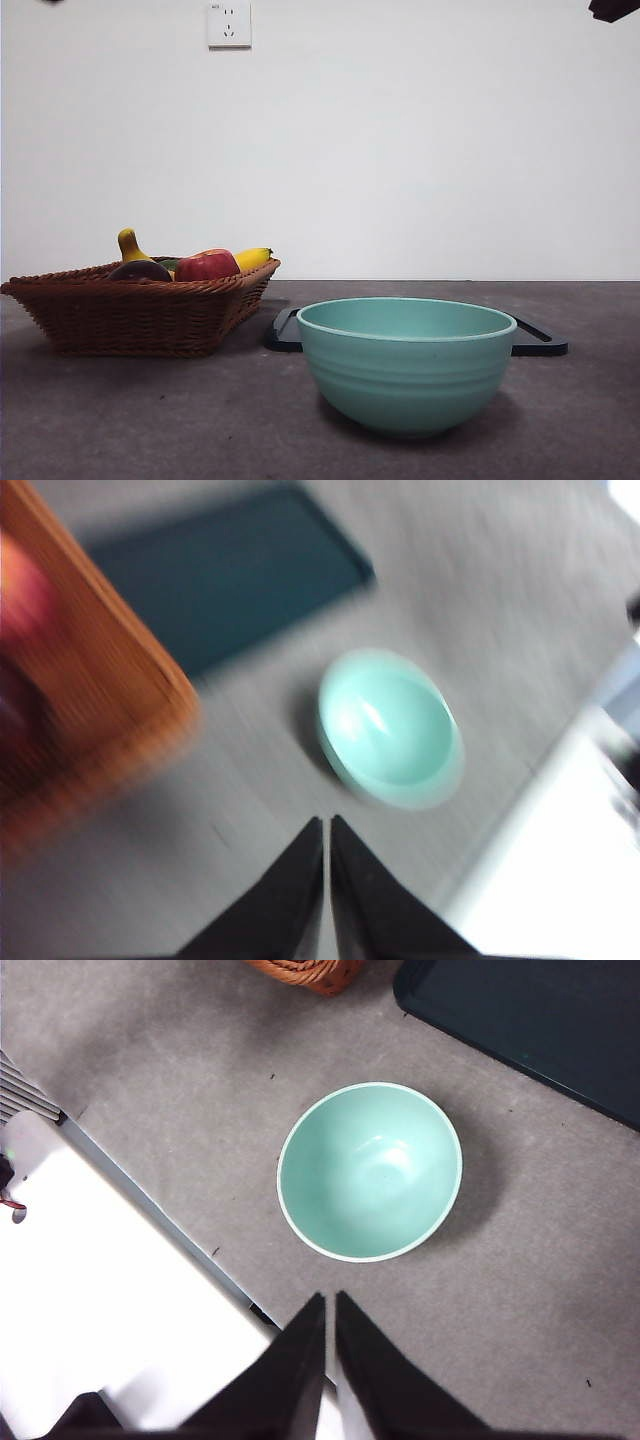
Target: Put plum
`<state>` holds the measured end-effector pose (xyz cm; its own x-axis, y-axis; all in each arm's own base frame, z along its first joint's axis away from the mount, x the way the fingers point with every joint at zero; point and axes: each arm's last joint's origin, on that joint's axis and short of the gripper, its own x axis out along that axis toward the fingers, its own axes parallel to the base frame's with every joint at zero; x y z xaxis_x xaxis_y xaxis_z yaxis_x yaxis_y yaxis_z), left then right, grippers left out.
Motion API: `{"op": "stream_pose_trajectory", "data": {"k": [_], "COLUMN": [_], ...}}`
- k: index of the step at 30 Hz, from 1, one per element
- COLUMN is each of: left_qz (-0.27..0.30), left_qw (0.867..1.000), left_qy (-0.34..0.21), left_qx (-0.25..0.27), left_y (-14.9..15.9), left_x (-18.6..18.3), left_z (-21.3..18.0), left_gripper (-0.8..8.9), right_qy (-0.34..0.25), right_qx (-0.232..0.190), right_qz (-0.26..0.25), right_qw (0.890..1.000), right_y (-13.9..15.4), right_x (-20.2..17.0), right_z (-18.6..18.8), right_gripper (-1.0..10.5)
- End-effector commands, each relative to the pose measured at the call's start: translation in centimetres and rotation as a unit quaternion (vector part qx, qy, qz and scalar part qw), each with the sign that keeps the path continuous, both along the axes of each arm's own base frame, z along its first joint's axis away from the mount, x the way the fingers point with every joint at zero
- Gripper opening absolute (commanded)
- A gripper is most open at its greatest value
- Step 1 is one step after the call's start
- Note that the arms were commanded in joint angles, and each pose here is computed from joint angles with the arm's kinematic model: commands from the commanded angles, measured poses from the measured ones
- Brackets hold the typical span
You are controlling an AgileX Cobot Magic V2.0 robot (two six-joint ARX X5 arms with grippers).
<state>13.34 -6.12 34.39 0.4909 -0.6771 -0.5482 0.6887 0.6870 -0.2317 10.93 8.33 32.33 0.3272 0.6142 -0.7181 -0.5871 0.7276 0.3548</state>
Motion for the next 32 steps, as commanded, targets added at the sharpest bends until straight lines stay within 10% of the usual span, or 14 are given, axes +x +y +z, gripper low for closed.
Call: {"op": "stream_pose_trajectory", "data": {"k": [1,7,14,32], "left_qz": [0.037,0.163,0.313,0.390], "left_qw": [0.991,0.910,0.849,0.853], "left_qy": [-0.130,-0.378,-0.425,-0.345], "left_qx": [-0.017,-0.053,-0.018,-0.015], "left_y": [1.0,3.8,5.7,6.4], "left_x": [0.0,-2.1,-3.8,-4.2], "left_z": [2.2,3.5,-1.9,-15.0], "left_gripper": [0.08,0.08,0.08,0.08], "right_qy": [-0.011,-0.011,-0.011,-0.011], "right_qx": [0.003,0.003,0.003,0.003], "right_qz": [0.008,0.008,0.008,0.008], "right_qw": [1.000,1.000,1.000,1.000], "right_y": [0.2,0.2,0.2,0.2], "right_x": [0.1,0.1,0.1,0.1], "right_z": [0.4,0.4,0.4,0.4], "right_gripper": [0.0,0.0,0.0,0.0]}}
